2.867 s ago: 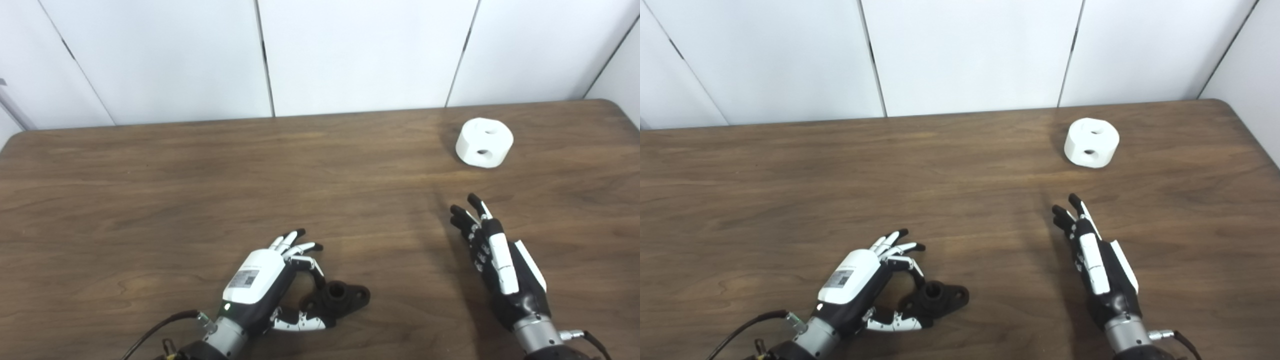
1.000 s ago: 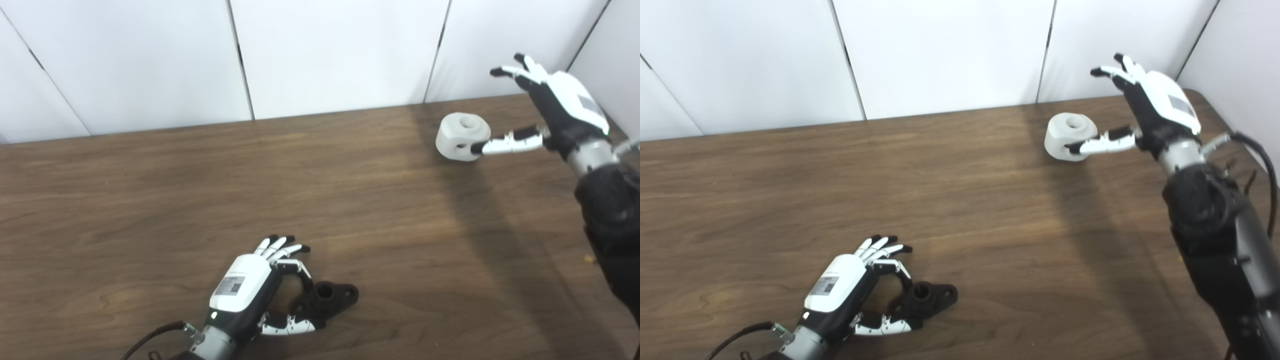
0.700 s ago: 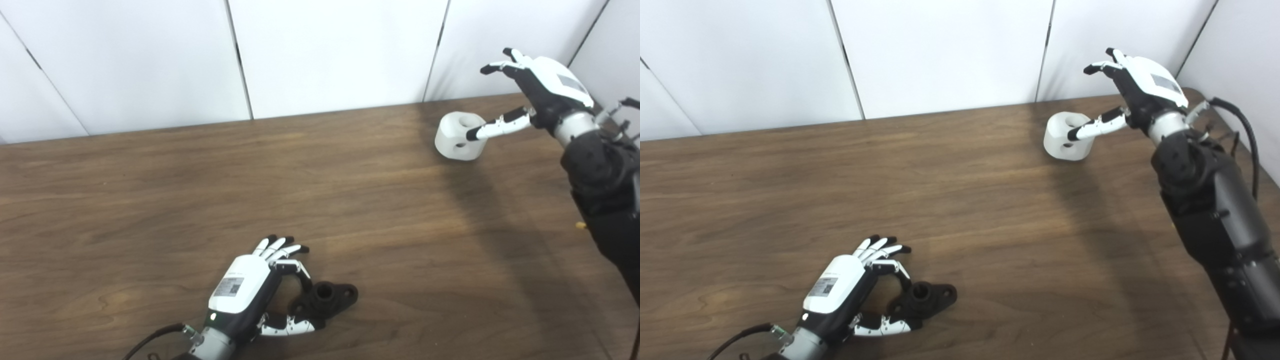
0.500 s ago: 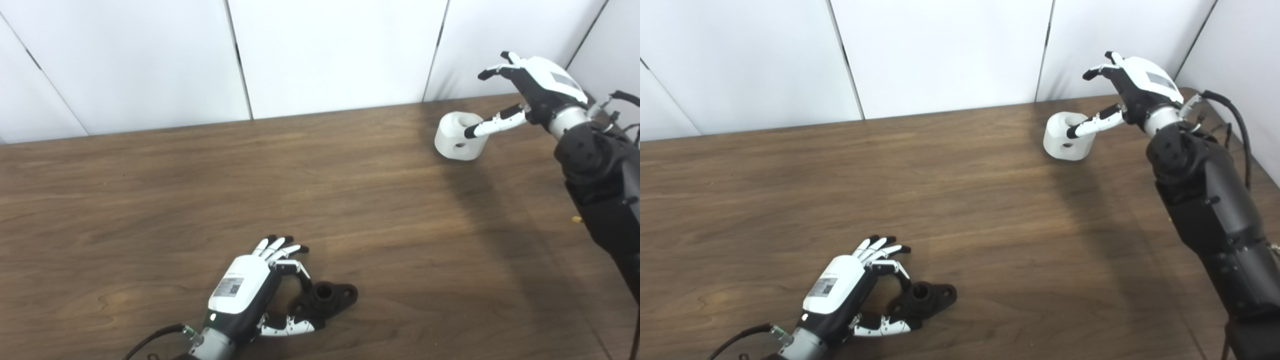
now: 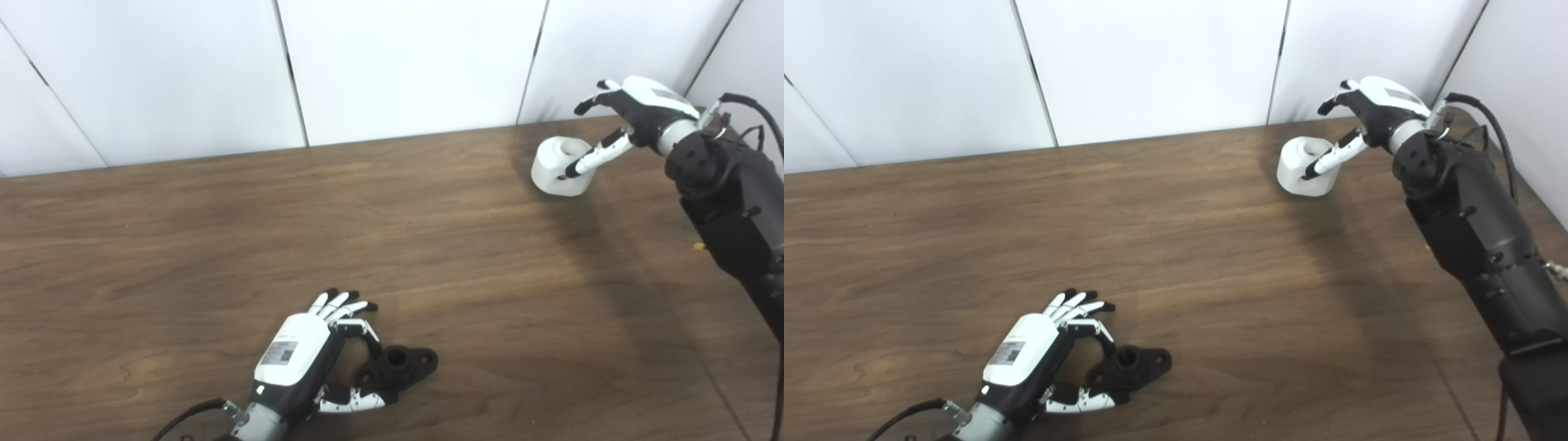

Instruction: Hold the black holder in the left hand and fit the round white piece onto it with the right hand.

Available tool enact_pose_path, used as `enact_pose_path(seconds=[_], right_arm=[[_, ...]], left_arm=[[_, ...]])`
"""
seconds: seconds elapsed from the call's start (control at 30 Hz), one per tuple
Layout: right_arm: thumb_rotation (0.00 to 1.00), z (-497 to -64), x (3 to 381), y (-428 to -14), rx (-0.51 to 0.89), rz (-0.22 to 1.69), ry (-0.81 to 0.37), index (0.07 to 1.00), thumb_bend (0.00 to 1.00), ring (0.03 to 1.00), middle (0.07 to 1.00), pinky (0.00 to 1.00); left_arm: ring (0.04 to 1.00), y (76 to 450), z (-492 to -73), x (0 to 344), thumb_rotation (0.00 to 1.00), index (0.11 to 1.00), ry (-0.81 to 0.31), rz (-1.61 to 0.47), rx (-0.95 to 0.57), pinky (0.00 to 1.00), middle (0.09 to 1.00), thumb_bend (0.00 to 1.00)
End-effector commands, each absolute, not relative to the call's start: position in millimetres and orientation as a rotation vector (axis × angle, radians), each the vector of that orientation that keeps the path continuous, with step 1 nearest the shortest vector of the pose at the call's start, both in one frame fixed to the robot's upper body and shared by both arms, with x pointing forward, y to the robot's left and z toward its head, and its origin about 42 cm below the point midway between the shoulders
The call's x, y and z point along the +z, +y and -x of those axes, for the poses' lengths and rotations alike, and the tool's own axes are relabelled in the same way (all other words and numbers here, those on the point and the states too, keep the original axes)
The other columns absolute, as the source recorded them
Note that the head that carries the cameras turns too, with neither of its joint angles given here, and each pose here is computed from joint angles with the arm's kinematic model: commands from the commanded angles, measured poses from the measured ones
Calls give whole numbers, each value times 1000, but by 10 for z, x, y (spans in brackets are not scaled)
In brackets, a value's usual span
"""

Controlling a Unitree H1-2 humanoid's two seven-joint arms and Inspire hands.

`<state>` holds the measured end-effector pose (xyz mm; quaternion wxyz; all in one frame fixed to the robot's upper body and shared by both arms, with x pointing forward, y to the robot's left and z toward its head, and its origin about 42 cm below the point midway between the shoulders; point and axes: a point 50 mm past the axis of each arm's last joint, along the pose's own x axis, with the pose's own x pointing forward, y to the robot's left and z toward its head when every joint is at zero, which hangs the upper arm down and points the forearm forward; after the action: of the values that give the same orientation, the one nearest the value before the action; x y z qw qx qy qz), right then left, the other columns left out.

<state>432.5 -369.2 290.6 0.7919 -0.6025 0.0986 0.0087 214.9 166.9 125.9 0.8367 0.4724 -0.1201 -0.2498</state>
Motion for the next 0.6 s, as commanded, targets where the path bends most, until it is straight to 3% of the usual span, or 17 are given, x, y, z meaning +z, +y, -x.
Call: enact_pose_path(seconds=[0.0,0.57], right_arm=[[301,-4394,3275,-3764,-40,1334,156,799,1000,1000,980,980],[276,-4453,3066,-3698,16,1348,199,804,1000,1000,959,947]], left_arm=[[940,1677,-2095,1133,58,485,-191,-1059,-568,1000,852,521],[936,1672,-2114,1079,58,486,-188,-1058,-561,1000,849,521]])
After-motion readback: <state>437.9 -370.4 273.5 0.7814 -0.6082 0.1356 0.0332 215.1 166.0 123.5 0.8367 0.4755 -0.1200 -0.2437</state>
